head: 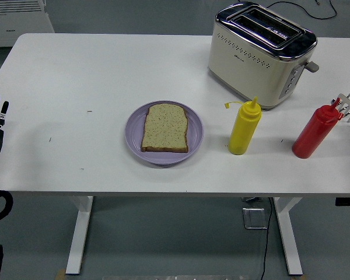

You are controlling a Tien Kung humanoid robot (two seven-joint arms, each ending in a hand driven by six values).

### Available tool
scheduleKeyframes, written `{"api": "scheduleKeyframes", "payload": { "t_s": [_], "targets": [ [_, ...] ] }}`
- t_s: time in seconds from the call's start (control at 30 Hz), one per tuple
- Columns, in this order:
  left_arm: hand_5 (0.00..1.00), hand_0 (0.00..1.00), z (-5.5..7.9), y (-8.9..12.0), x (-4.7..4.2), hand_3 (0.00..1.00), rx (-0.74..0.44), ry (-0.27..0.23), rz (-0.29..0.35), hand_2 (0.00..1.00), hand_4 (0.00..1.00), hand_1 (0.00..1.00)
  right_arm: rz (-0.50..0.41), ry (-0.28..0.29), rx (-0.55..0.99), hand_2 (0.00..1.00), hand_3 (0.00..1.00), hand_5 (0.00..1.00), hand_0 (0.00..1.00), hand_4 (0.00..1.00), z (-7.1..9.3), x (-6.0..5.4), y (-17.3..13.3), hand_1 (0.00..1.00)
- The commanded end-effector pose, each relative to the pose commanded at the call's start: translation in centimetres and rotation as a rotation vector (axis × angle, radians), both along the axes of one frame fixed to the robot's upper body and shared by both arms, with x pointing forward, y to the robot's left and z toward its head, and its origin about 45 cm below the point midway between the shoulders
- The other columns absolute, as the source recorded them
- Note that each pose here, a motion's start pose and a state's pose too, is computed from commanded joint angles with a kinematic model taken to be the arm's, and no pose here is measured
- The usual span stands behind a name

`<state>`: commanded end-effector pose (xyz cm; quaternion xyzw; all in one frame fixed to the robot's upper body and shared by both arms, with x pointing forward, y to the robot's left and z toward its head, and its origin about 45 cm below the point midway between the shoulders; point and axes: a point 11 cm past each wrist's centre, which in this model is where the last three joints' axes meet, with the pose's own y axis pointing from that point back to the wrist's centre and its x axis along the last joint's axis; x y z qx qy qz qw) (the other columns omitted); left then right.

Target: Pick up the cup,pour liquid into bread,place the cup on the desk

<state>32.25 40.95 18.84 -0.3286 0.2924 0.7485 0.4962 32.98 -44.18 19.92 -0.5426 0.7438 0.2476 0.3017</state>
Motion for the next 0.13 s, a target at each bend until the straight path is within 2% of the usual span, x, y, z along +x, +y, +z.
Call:
{"api": "scheduleKeyframes", "payload": {
  "t_s": [0.13],
  "targets": [
    [0.991,0.783,-0.01,-0.03,0.01,0.68,0.0,0.0,-0.001,0.726,0.556,0.733,0.0,0.002,-0.001,0.724,0.749,0.619,0.78,0.673,-0.06,-0.03,0.0,0.717]
  ]
}}
